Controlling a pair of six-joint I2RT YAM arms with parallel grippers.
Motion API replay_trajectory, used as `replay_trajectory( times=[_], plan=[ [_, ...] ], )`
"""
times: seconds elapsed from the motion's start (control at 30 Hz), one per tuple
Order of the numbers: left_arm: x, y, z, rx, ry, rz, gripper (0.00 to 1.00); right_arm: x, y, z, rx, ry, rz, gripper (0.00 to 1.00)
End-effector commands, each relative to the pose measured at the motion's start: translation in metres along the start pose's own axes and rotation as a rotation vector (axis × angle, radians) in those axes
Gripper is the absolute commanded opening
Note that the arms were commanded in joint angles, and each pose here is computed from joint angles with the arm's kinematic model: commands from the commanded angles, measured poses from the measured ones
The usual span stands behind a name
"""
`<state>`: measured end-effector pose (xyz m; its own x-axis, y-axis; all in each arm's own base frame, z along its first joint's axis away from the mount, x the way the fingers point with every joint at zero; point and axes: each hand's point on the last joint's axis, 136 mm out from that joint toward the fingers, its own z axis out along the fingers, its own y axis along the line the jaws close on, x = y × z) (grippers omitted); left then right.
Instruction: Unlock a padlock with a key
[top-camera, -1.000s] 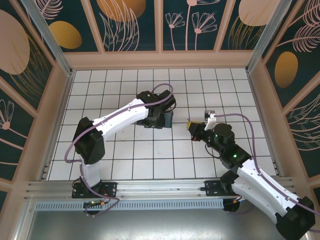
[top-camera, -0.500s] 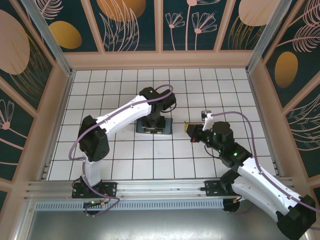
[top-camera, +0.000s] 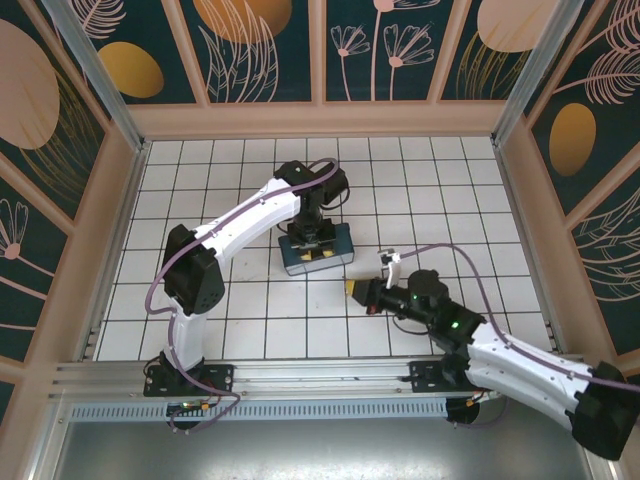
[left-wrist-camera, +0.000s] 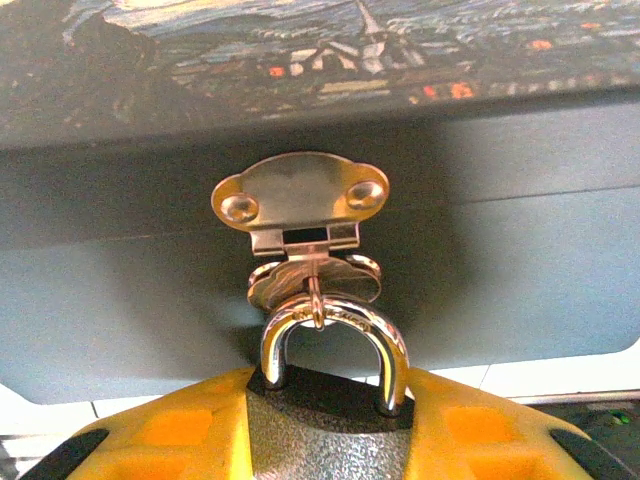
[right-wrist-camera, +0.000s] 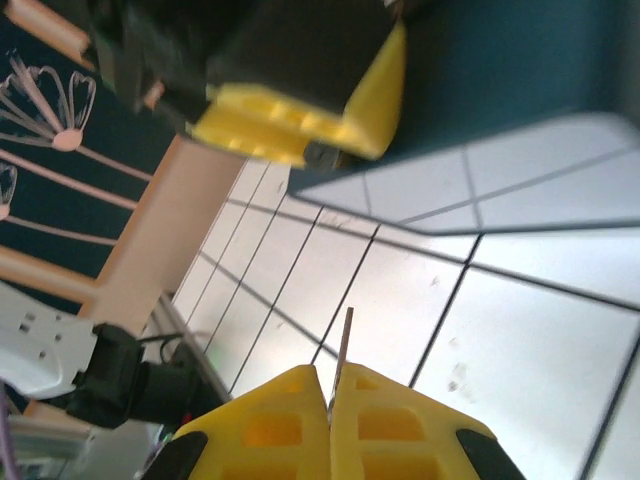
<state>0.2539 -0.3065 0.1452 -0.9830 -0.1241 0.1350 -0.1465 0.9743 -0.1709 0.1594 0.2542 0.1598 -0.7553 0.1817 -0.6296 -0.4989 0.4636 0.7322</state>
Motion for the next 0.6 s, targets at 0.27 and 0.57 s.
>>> replay_trajectory(
  times=[0.27, 0.57],
  plan=[
    [-0.003, -0.007, -0.012, 0.087, -0.058, -0.189, 0.36, -0.033, 0.035, 0.020, -0.211, -0.130, 0.065, 0.00],
    [-0.001, -0.009, -0.011, 0.123, -0.055, -0.259, 0.42, -0.047, 0.028, 0.023, -0.211, -0.211, 0.106, 0.00]
  ],
)
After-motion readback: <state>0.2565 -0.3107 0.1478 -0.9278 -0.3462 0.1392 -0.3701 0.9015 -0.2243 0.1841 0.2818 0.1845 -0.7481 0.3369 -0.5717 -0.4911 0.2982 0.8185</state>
